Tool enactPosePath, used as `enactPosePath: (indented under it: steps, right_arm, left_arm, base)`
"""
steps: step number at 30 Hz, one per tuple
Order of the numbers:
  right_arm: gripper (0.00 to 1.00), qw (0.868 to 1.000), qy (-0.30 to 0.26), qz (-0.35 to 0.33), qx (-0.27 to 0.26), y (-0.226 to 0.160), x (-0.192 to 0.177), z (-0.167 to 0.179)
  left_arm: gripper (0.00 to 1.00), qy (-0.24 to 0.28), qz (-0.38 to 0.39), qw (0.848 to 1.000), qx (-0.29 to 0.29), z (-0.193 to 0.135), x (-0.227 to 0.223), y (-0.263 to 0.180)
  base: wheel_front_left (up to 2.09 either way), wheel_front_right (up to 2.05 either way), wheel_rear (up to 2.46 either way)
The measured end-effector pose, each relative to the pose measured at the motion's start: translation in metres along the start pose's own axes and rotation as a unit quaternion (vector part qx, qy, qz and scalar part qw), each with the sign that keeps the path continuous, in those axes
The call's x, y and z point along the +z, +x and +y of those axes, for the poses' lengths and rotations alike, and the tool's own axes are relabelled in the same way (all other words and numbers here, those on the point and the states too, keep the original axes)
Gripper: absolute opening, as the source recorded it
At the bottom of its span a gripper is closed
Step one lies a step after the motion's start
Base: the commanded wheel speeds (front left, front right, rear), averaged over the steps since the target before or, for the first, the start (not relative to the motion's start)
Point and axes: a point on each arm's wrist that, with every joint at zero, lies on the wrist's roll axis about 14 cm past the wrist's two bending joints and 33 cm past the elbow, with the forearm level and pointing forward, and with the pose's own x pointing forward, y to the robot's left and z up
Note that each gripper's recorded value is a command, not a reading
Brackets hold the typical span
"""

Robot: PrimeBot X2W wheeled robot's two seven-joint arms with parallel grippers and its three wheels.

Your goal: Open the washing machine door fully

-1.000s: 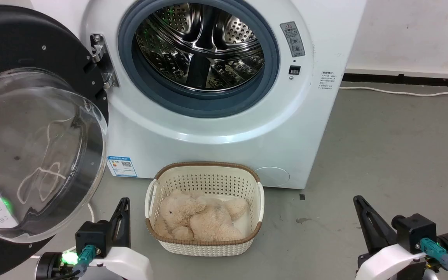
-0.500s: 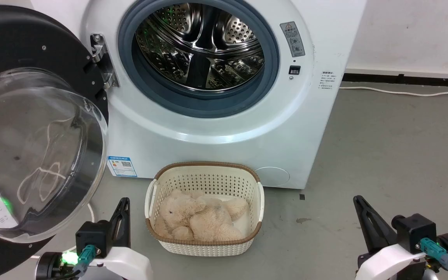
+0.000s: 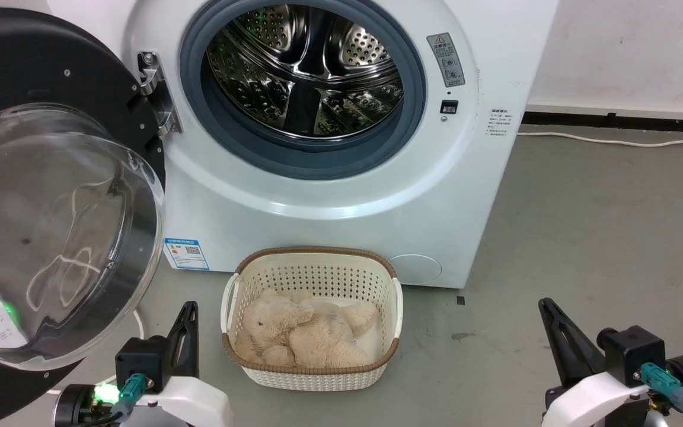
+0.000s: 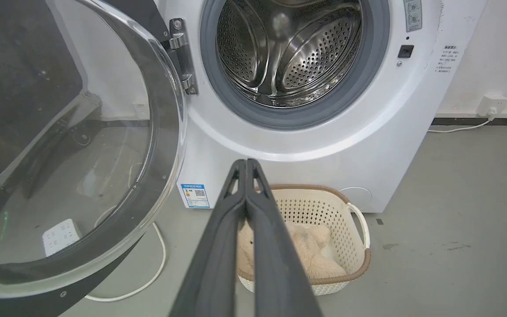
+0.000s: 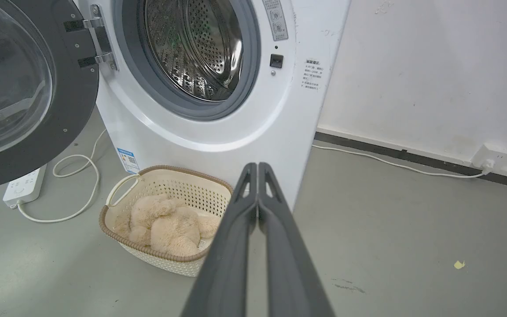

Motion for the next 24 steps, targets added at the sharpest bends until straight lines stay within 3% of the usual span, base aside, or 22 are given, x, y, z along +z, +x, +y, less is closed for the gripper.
enactPosePath:
  steps: [24]
  right_arm:
    - [0.00, 1.000, 0.000, 0.000, 0.000, 0.0000, 0.0000, 0.0001]
  left_arm:
    - [0.00, 0.000, 0.000, 1.000, 0.000, 0.0000, 0.0000, 0.0000]
  base:
    - [0.00, 0.00, 0.00]
